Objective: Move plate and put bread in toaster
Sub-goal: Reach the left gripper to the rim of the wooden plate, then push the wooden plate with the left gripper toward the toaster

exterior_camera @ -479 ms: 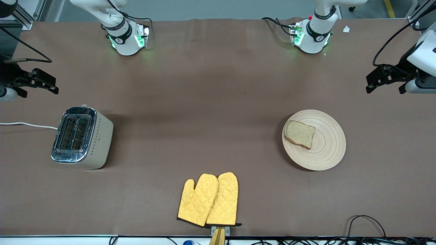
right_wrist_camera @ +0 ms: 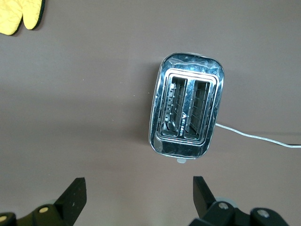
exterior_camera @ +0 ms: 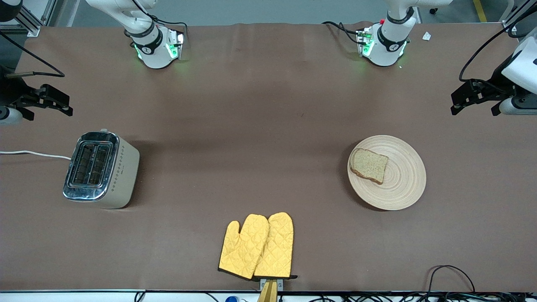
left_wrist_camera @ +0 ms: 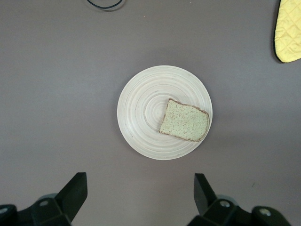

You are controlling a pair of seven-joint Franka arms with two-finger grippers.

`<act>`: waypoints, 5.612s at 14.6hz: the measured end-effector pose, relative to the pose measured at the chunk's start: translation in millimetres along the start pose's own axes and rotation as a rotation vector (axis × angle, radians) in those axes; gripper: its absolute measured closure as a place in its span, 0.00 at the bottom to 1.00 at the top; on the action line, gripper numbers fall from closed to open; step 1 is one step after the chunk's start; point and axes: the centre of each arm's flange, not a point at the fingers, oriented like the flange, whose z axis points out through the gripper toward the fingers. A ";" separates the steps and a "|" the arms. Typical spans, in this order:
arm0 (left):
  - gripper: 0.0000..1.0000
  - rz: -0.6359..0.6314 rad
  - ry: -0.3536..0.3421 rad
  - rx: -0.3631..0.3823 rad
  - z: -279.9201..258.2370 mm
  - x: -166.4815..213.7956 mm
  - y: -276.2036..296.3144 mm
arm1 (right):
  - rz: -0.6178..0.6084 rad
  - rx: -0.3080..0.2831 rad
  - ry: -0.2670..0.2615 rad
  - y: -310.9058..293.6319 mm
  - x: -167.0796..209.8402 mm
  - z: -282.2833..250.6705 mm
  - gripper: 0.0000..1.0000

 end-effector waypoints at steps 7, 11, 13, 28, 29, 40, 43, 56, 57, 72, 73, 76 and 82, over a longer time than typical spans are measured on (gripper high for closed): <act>0.00 -0.049 -0.096 -0.069 50.1 20.1 -27.7 | -0.002 0.000 0.000 -1.2 0.1 0.0 0.00; 0.00 -0.073 -0.162 -0.259 110.6 33.1 -113.2 | -0.004 0.000 0.000 -2.2 0.2 0.0 0.00; 0.00 -0.107 -0.209 -0.366 163.7 39.0 -152.3 | -0.005 0.000 0.000 -2.7 0.3 0.0 0.00; 0.00 -0.052 -0.254 -0.694 457.6 32.6 -228.1 | -0.009 0.000 -0.001 -4.7 0.4 0.0 0.00; 0.00 -0.055 -0.252 -0.710 463.1 32.6 -225.2 | -0.009 0.000 -0.001 -4.7 0.4 0.1 0.00; 0.48 0.015 -0.220 -0.789 493.2 32.6 -207.4 | -0.009 0.000 -0.002 -4.8 0.3 0.1 0.00; 0.79 0.085 -0.187 -0.803 494.1 32.8 -206.7 | -0.009 0.000 -0.002 -4.9 0.3 0.1 0.00; 0.91 0.084 -0.176 -1.112 479.9 65.9 -67.5 | -0.012 0.000 -0.002 -6.5 0.5 0.1 0.00; 0.91 0.083 -0.167 -1.123 478.3 71.6 -43.9 | -0.011 0.000 -0.002 -6.1 0.5 0.1 0.00; 0.91 -0.176 -0.095 -1.118 491.0 12.6 348.3 | 0.012 -0.009 0.031 7.0 -1.1 -14.8 0.00; 0.91 -0.190 -0.099 -1.119 495.6 3.0 362.3 | 0.027 -0.011 0.035 14.8 -2.2 -16.8 0.00; 0.91 -0.208 -0.089 -1.095 507.5 -16.0 393.7 | 0.104 -0.013 0.054 59.4 -12.7 -30.6 0.00; 0.91 -0.207 -0.042 -1.058 513.2 -38.3 439.1 | 0.115 -0.010 0.057 68.0 -16.0 -34.9 0.00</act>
